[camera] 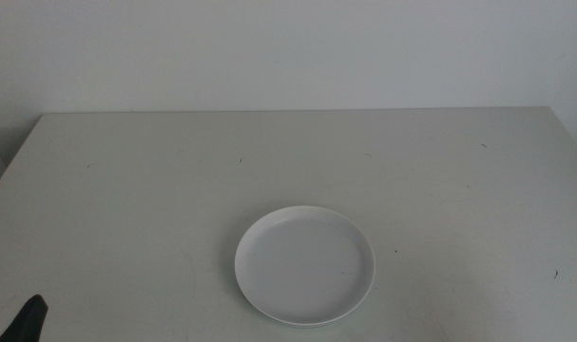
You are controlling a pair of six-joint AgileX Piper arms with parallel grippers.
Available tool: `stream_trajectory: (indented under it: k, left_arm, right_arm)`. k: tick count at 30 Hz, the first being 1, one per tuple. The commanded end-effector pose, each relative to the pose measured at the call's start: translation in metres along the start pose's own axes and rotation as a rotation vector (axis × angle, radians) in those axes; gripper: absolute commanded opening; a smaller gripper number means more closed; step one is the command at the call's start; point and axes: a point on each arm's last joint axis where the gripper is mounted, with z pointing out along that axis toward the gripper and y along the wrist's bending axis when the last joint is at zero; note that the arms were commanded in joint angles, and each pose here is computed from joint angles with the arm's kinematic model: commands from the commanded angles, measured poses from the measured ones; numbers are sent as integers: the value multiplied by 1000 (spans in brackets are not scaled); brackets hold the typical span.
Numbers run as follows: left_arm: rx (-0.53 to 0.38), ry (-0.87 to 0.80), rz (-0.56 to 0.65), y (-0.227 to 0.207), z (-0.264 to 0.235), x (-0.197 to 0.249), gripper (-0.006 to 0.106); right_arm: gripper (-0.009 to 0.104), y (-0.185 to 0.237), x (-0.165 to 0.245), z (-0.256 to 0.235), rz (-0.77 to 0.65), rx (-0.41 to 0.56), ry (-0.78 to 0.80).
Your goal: Stack the three bowls on top of each other.
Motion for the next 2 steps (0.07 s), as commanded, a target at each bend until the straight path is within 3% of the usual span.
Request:
stream_trajectory:
  k: [1,2]
  left_arm:
    - [-12,-99,-18,1,-2,-9,98]
    - [-12,-99,-18,1,-2,-9,98]
  right_arm:
    - [52,-3,-10,-3,-14,34,-105]
    - [52,-3,-10,-3,-14,34,-105]
